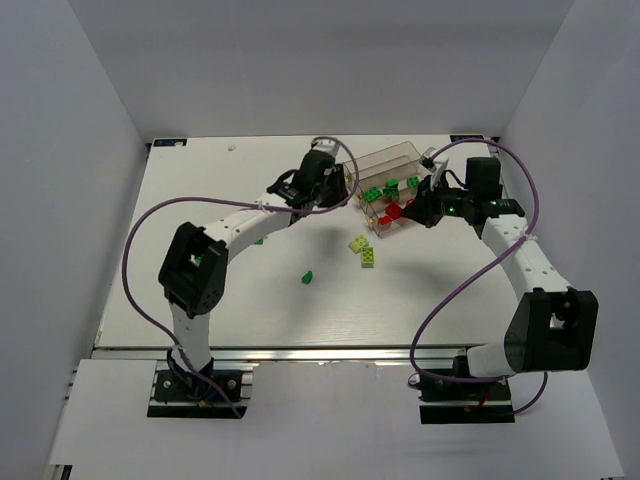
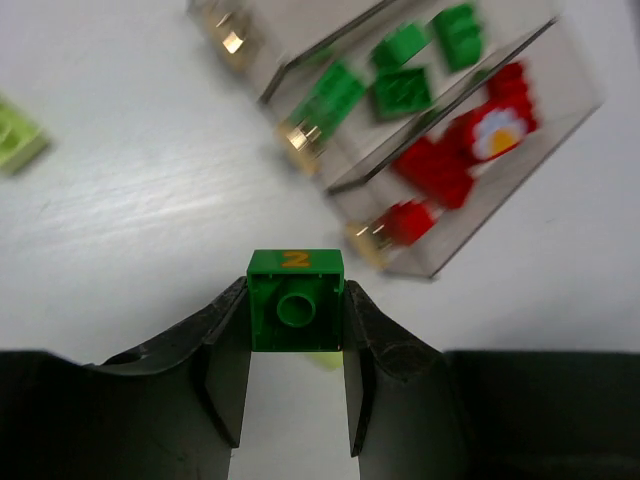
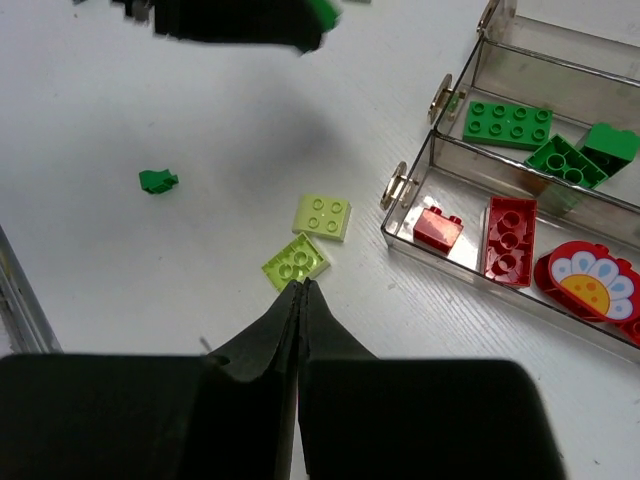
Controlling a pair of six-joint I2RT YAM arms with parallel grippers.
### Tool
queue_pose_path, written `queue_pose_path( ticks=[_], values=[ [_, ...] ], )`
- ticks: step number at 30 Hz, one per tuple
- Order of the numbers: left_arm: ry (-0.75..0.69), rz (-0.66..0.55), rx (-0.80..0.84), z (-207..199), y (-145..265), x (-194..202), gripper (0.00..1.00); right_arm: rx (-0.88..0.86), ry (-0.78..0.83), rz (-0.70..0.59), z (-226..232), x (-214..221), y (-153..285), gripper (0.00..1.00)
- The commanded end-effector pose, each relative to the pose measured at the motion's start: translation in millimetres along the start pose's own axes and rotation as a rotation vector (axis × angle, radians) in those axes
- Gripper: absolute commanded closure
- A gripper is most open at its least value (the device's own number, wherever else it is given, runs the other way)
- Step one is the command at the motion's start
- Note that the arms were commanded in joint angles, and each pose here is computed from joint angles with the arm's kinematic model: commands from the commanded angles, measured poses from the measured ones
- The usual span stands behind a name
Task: Sort the legos into containers by color
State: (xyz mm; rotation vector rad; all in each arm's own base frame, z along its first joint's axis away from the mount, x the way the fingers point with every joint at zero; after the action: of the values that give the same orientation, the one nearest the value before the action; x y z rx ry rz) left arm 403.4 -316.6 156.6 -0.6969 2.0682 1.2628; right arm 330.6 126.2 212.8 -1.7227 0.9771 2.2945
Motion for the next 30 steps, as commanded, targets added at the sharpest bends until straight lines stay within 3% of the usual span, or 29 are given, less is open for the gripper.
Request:
queue_pose_path(
  ticks=[1, 2, 8, 15, 26, 30],
  values=[
    [0.046, -0.09, 0.212, -57, -12, -48, 1.0, 0.024, 0.025, -0.047, 2, -13, 8, 1.0],
    [0.044, -0.059, 0.231, -60, -30, -40, 1.0, 0.025, 0.023, -0.047, 3, -11, 8, 1.0],
    [0.038, -0.14, 0.324, -93, -62, -79, 1.0, 0.044, 0.012, -0.053, 4, -11, 12, 1.0],
    [0.057, -0.192, 0.324, -95, -96, -82, 0.95, 0.042, -0.014, -0.062, 4, -11, 14, 1.0],
    [0.085, -0.165, 0.28, -87, -119, -70, 0.73, 0.036, -0.04, -0.06, 3, -9, 14, 1.0],
    [0.094, -0.155, 0.26, -84, -121, -66, 0.64, 0.034, -0.04, -0.06, 3, -10, 14, 0.93]
  ],
)
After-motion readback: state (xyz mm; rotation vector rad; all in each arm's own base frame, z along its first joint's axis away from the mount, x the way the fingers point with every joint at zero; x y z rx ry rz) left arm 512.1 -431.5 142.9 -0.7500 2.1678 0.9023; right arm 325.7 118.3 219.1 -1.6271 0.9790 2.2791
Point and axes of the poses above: each gripper's point midway between its finger pads, its own y axis back along the fingers, its own z axis along the line the jaws close on, x = y × z, the point moved 3 cm from there along y, back along the fingers, and after that the axes turned 3 degrees about y, right-handed, at the moved point
